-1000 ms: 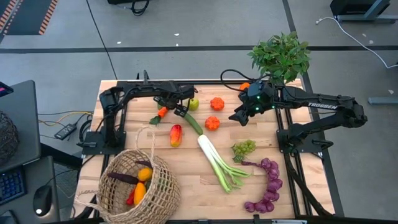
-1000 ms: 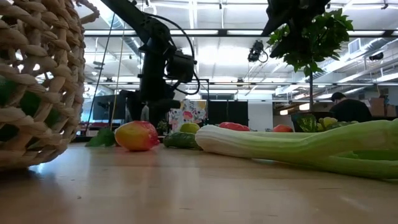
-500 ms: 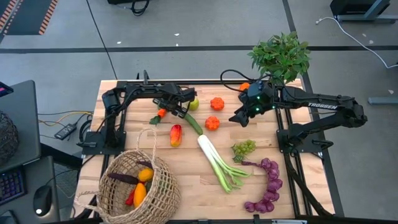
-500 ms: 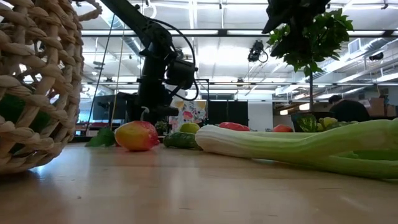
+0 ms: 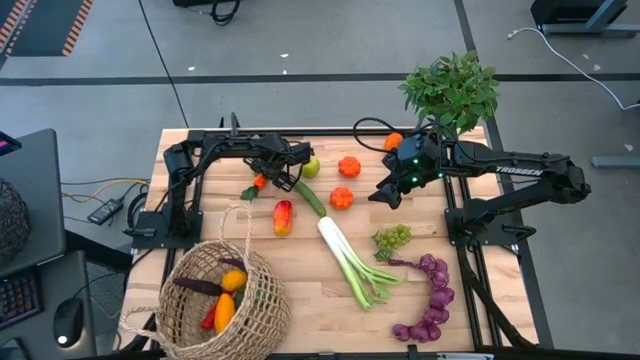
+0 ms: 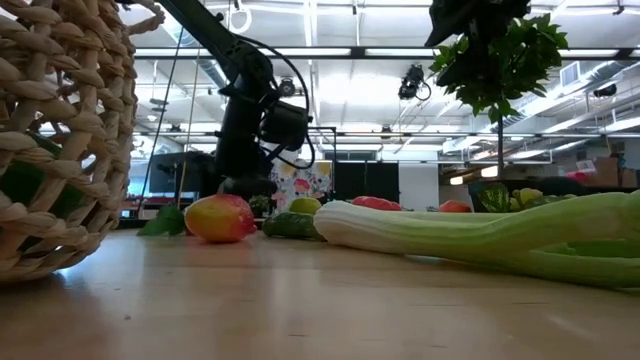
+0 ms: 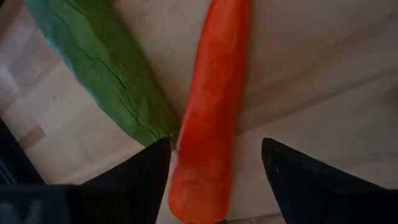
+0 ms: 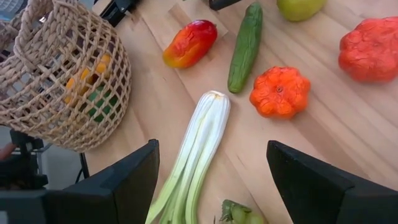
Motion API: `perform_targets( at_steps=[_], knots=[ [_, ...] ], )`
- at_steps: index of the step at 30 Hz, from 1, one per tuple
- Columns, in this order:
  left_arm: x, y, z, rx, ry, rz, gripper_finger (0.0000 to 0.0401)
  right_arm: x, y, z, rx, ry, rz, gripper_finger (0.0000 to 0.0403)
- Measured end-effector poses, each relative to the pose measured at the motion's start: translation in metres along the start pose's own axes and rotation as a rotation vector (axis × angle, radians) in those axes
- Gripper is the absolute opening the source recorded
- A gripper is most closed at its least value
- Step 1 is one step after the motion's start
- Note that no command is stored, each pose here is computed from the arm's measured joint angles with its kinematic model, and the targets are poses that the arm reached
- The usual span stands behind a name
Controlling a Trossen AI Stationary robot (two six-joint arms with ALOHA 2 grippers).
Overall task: Build produce basket
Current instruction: Put the carrot into the basket
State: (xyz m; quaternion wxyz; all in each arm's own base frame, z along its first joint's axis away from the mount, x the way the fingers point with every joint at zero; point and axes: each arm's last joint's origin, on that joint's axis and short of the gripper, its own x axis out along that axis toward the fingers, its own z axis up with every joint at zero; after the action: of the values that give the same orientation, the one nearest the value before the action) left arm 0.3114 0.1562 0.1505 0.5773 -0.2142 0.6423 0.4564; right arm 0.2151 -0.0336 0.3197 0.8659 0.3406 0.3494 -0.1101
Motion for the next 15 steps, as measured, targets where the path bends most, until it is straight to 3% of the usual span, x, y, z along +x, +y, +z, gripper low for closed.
perform_targets(
  at_steps=[7,15],
  knots=[
    [0.0021,-0.0016,-0.0009,0.018,-0.006,-0.008,0.0276,0.0001,0.0002,-0.0002,-0.002,-0.003,-0.006,0.0299],
    [0.0016,-0.0032,-0.0019,0.019,0.006,-0.029,0.0193,0.0001,-0.0007,0.0004,-0.010,-0.025,-0.038,0.0299]
  ],
)
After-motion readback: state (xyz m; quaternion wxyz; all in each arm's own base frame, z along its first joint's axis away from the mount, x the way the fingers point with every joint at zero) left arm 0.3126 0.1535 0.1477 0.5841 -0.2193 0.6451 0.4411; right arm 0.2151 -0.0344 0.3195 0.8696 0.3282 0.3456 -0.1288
